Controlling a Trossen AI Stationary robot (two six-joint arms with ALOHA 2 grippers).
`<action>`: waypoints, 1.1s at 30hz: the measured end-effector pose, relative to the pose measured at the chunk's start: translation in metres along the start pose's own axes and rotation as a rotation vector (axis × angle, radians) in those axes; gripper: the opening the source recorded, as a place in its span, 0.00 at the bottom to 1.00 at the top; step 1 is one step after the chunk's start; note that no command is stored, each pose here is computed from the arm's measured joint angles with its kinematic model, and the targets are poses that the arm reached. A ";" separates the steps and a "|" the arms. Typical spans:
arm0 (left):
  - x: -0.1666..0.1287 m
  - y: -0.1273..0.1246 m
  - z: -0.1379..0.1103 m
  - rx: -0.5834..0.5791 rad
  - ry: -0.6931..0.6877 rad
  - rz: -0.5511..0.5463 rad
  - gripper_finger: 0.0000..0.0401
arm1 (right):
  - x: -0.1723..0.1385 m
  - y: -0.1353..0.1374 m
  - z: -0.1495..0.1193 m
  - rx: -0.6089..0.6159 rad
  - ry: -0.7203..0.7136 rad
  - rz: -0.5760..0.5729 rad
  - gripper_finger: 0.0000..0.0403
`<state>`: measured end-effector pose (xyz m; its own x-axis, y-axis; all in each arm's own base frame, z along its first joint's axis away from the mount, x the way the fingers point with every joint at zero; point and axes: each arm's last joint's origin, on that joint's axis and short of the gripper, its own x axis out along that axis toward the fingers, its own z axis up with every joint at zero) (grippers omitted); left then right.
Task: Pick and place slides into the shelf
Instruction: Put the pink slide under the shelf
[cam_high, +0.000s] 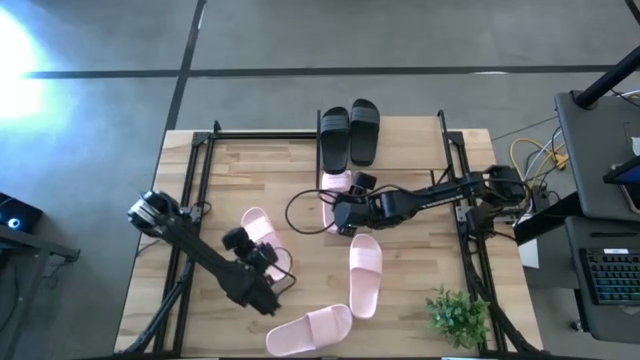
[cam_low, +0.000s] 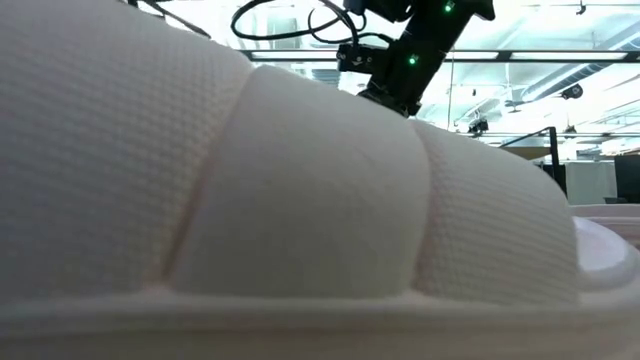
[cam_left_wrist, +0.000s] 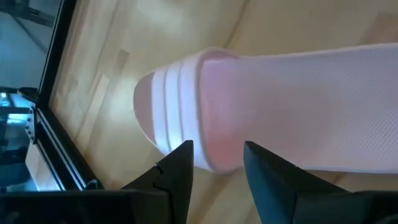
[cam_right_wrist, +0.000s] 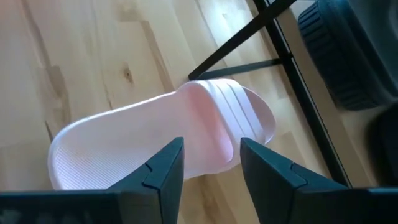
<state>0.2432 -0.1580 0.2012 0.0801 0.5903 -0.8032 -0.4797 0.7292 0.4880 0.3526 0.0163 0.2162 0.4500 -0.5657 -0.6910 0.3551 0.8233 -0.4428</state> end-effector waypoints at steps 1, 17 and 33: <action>0.002 -0.004 0.000 -0.004 0.004 0.011 0.32 | 0.000 0.000 -0.001 -0.005 0.006 -0.001 0.37; 0.043 0.005 -0.007 -0.179 0.019 0.114 0.32 | 0.000 0.000 -0.001 -0.009 0.011 -0.005 0.35; 0.089 0.026 -0.010 -0.202 0.020 0.076 0.02 | -0.032 -0.024 0.000 0.091 -0.020 -0.025 0.29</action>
<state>0.2298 -0.0898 0.1386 0.0206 0.6327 -0.7741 -0.6489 0.5975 0.4711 0.3294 0.0147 0.2491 0.4561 -0.5874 -0.6685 0.4391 0.8019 -0.4051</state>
